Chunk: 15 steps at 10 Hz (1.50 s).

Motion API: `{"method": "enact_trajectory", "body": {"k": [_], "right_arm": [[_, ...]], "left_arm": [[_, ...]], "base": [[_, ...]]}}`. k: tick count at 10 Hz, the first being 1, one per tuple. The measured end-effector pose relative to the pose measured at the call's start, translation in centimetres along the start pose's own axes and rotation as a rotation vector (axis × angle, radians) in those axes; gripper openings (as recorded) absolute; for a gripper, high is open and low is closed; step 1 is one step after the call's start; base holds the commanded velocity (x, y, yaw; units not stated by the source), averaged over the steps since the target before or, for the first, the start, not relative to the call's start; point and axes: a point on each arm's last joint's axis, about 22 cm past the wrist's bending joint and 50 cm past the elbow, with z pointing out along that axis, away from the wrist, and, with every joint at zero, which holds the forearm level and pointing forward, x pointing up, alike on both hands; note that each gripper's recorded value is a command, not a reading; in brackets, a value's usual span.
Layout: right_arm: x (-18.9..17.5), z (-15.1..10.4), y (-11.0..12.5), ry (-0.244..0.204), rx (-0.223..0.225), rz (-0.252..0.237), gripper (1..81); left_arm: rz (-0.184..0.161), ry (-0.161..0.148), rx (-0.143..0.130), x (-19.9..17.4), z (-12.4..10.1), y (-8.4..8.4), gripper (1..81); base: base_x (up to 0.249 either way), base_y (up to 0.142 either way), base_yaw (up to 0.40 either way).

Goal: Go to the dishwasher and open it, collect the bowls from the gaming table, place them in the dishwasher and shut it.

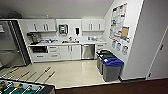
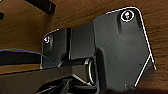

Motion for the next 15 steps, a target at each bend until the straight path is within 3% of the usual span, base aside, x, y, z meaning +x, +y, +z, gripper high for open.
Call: {"method": "enact_trajectory", "body": {"k": [15], "right_arm": [[0.01,0.00,0.03,0.000,-0.001,0.000,81.1]], "left_arm": [[0.000,0.004,-0.002,0.19,0.07,0.15,81.1]], "base": [[0.182,0.000,0.000]]}}
